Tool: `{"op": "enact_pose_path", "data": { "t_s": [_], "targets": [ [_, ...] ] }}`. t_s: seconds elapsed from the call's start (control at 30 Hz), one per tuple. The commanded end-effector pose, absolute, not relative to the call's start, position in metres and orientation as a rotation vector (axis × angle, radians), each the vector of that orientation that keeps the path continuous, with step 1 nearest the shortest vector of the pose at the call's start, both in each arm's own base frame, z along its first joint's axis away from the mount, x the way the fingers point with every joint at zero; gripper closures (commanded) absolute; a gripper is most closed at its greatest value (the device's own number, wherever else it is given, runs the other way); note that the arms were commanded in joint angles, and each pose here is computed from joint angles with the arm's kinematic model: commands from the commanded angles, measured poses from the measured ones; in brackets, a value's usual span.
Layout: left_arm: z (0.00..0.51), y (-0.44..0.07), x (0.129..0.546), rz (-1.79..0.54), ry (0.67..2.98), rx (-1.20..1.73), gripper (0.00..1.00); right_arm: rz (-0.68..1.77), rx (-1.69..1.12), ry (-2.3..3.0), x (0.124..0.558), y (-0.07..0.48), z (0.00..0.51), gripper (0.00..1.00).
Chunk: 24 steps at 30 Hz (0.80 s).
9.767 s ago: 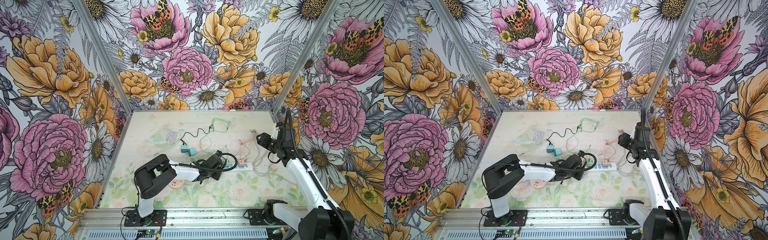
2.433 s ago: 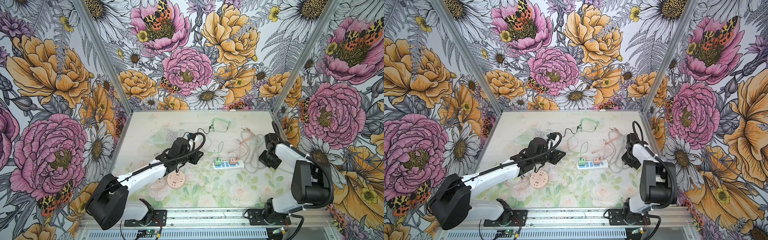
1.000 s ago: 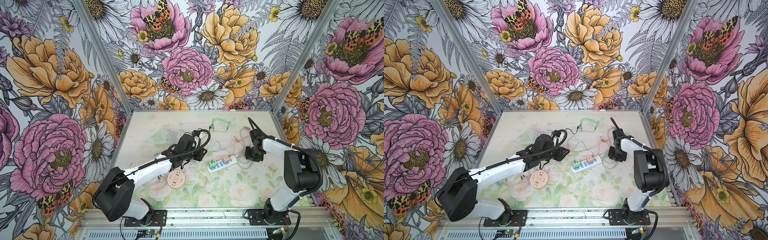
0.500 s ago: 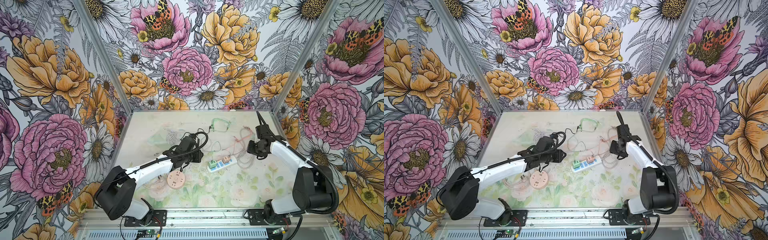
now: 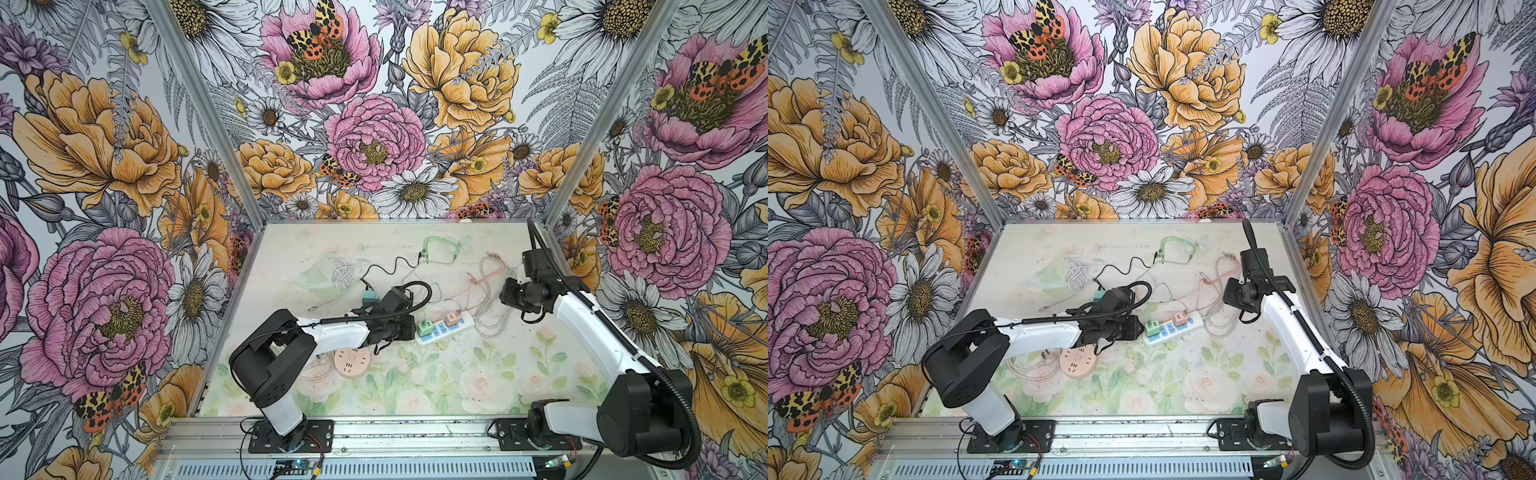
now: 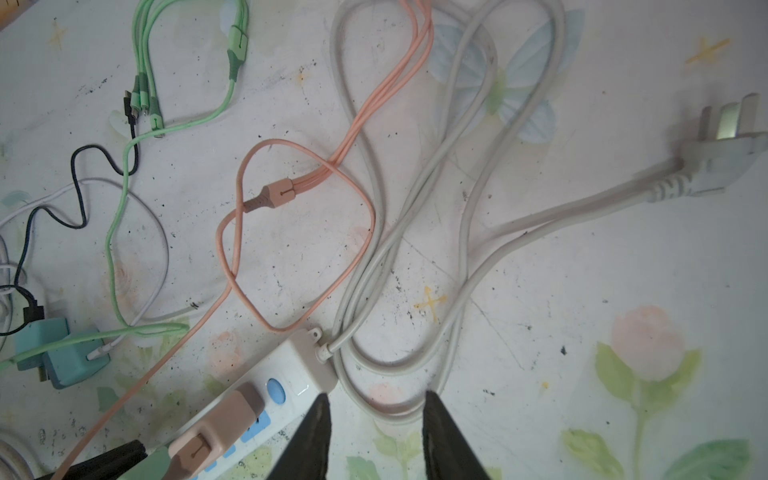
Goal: Insert the plug
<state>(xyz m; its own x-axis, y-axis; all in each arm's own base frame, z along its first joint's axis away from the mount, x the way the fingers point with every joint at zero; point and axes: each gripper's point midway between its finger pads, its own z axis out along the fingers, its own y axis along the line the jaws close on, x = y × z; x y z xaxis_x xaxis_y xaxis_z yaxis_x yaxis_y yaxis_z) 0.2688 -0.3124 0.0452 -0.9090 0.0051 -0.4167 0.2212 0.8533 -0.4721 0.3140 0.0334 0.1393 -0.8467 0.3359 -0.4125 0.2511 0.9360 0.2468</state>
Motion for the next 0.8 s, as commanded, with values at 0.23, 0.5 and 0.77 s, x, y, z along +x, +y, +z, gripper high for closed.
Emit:
{"op": "enact_pose_path", "data": {
  "t_s": [0.23,0.5,0.77],
  "targets": [
    [0.034,-0.331,0.257,-0.766,2.619,0.133,0.78,0.236,0.385,2.61,0.315,0.039,0.151,0.63],
    [0.041,-0.344,0.239,-0.825,2.626,0.161,0.78,0.273,0.326,2.607,0.314,0.055,0.156,0.63],
    [0.096,-0.286,0.256,-0.538,2.573,0.232,0.77,0.284,0.237,2.566,0.316,0.076,0.174,0.63]
  ]
}}
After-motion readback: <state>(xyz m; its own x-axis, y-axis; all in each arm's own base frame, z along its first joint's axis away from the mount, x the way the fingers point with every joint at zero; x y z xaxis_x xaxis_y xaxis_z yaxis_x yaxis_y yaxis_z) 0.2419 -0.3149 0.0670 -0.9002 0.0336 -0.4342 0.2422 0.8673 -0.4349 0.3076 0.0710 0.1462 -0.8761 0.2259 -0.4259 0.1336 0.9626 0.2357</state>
